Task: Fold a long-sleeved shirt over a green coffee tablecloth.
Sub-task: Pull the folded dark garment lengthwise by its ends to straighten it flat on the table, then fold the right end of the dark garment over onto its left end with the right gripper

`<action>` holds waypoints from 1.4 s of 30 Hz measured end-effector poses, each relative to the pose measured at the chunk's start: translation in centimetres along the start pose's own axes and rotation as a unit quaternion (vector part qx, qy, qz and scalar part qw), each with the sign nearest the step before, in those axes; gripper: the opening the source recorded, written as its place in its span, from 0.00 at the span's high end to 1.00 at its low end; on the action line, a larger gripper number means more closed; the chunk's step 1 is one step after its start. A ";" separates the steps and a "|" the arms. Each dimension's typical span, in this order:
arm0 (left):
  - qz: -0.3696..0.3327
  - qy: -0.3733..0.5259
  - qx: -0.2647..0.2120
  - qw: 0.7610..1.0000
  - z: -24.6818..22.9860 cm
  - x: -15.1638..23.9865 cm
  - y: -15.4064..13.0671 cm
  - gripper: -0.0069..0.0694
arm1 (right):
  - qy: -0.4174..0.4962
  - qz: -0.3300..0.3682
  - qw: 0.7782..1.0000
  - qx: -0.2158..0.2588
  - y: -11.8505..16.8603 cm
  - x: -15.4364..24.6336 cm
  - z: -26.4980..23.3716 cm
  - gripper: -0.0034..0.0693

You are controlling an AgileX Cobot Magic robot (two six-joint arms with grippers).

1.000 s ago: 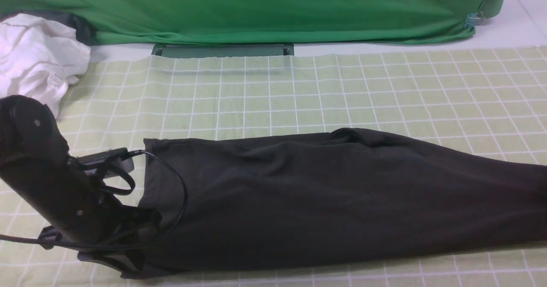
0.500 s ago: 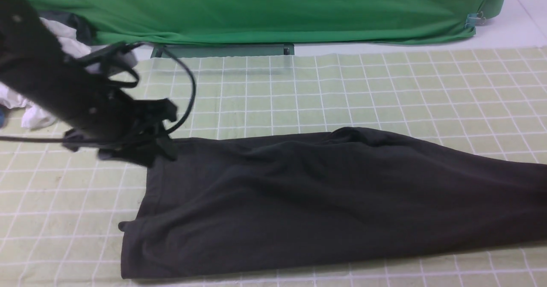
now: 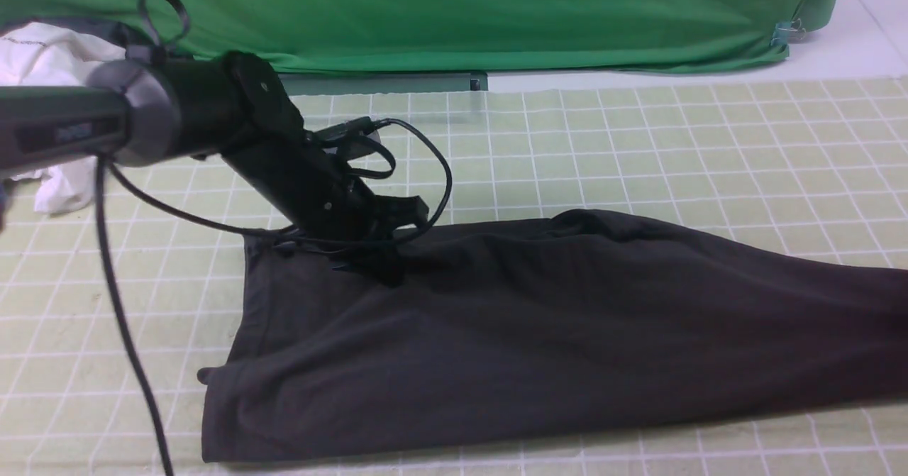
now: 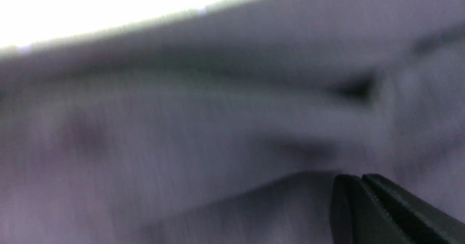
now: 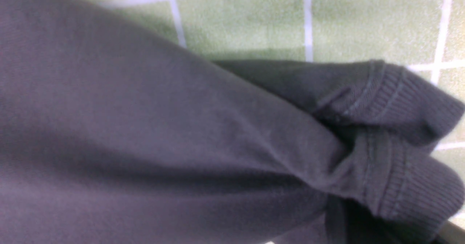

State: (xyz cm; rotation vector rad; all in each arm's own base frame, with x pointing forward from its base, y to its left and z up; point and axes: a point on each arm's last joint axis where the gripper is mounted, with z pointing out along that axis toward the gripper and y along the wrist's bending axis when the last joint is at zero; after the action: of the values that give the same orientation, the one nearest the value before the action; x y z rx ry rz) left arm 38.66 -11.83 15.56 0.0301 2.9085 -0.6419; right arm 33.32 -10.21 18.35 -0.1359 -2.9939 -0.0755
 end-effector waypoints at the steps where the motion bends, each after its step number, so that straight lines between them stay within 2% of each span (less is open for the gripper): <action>1: -0.004 -0.012 -0.002 1.000 0.6 -0.4 0.2 0.89 | 0.000 0.000 1.000 0.000 0.0 0.0 0.0 0.91; 8: -0.033 -0.155 -0.019 0.987 1.4 -3.7 1.0 0.89 | -0.008 0.000 1.000 0.002 0.0 0.2 -0.5 0.91; 12: -0.033 -0.171 -0.021 0.984 1.3 -4.2 1.1 0.89 | -0.027 -0.001 1.000 0.009 0.1 0.7 -1.8 0.91; 18: -0.016 -0.182 0.012 0.983 -6.2 -5.4 0.1 0.89 | -0.075 -0.003 0.997 0.027 0.3 2.2 -5.2 0.91; 22: 0.011 -0.182 0.020 0.983 -12.7 -4.5 0.7 0.89 | -0.107 0.013 0.994 0.026 0.7 3.2 -7.4 0.91; 24: 0.014 -0.180 0.020 0.983 -14.3 -4.0 1.1 0.89 | -0.116 0.016 0.993 0.018 1.0 3.5 -7.9 0.91; 26: 0.018 -0.176 0.019 0.984 -17.0 -3.0 1.9 0.89 | -0.137 0.013 0.991 -0.003 2.3 4.3 -9.3 0.91; 32: 0.034 -0.137 0.022 0.990 -19.7 -1.1 3.2 0.89 | -0.181 -0.032 0.982 -0.047 7.6 5.2 -12.2 0.91; 38: 0.022 -0.125 0.022 0.992 -20.6 -0.5 4.8 0.89 | -0.214 -0.128 0.963 -0.105 17.8 6.5 -13.2 0.91; 40: 0.019 -0.120 0.024 0.992 -20.7 -0.4 5.0 0.89 | -0.231 -0.157 0.952 -0.126 22.3 7.5 -12.8 0.91; 42: 0.018 -0.118 0.025 0.993 -20.7 -0.3 5.1 0.89 | -0.244 -0.172 0.944 -0.143 24.7 8.0 -12.6 0.91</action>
State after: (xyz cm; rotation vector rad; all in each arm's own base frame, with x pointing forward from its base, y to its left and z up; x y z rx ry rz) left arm 36.08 1.52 32.04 0.0103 2.6585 -0.6625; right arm 29.53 14.33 33.02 0.4017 -3.4418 -0.5999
